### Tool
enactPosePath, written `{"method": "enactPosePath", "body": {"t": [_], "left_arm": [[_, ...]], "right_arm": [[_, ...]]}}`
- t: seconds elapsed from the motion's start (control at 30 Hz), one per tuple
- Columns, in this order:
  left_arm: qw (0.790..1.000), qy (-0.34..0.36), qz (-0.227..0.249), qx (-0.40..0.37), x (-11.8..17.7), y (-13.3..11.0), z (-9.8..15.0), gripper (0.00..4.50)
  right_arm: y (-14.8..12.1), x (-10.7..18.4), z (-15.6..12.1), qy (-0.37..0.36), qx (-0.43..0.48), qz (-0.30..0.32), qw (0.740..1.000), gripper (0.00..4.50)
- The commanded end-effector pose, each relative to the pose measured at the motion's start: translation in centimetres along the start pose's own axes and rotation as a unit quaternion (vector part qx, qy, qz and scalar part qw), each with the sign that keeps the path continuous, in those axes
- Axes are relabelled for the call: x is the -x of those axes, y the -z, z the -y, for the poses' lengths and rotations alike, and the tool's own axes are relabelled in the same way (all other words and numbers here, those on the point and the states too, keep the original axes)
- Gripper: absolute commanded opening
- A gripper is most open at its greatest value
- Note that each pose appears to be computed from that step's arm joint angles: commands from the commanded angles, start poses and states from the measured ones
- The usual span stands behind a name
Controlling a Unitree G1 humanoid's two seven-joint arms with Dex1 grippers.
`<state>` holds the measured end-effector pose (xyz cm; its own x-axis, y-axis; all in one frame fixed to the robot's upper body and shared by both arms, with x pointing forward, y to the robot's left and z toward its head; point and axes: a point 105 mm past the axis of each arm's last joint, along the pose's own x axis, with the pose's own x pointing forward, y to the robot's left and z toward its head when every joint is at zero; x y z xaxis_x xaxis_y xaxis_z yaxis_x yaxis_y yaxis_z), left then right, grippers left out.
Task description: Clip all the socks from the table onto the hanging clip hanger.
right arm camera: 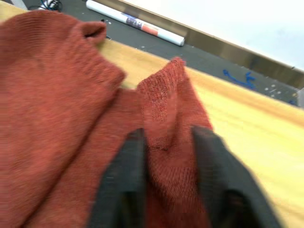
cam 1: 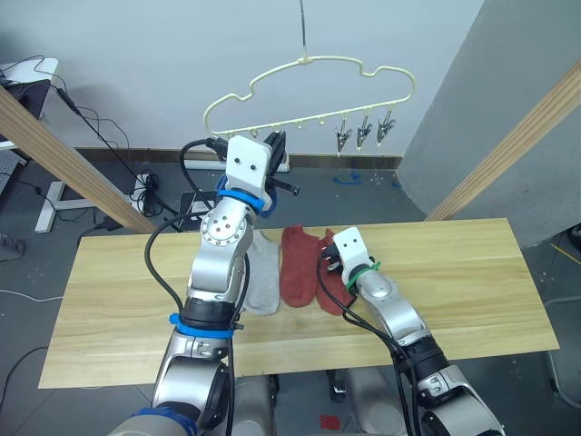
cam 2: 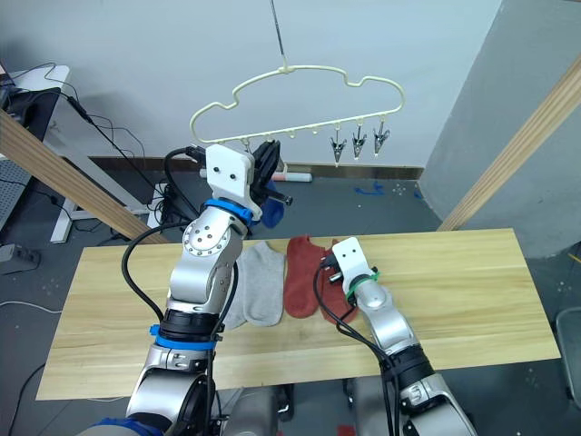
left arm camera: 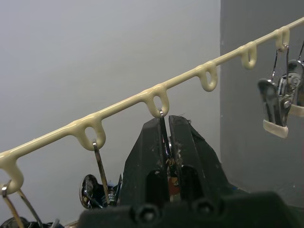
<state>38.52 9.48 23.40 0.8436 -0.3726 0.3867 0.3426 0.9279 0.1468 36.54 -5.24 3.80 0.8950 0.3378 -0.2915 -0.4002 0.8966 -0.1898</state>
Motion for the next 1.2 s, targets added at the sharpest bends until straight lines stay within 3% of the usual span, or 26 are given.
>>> {"method": "enactPosePath", "body": {"t": [0.03, 0.3, 0.53, 0.8, 1.2], "left_arm": [[1.000, -0.001, -0.001, 0.006, 0.5, -0.3, -0.7, 0.00], [0.997, 0.033, -0.016, 0.068, 0.9, -0.8, -0.8, 0.00], [0.989, 0.055, -0.028, 0.131, 0.7, -1.7, -1.0, 0.00], [0.986, 0.065, -0.035, 0.149, 0.6, -2.0, -0.8, 0.00], [0.985, 0.066, -0.046, 0.154, 1.0, -1.7, -0.6, 0.00]], "right_arm": [[0.1, 0.5, 0.4, 0.006, -0.012, 0.001, 1.000, 0.04], [-6.5, 3.0, 1.3, 0.007, 0.071, 0.109, 0.991, 0.04], [-12.7, 4.7, -1.5, -0.035, 0.138, 0.212, 0.967, 0.04], [-14.6, 4.2, -3.7, -0.063, 0.129, 0.242, 0.960, 0.04], [-16.6, 3.5, -3.5, -0.044, 0.093, 0.267, 0.958, 0.04]]}}
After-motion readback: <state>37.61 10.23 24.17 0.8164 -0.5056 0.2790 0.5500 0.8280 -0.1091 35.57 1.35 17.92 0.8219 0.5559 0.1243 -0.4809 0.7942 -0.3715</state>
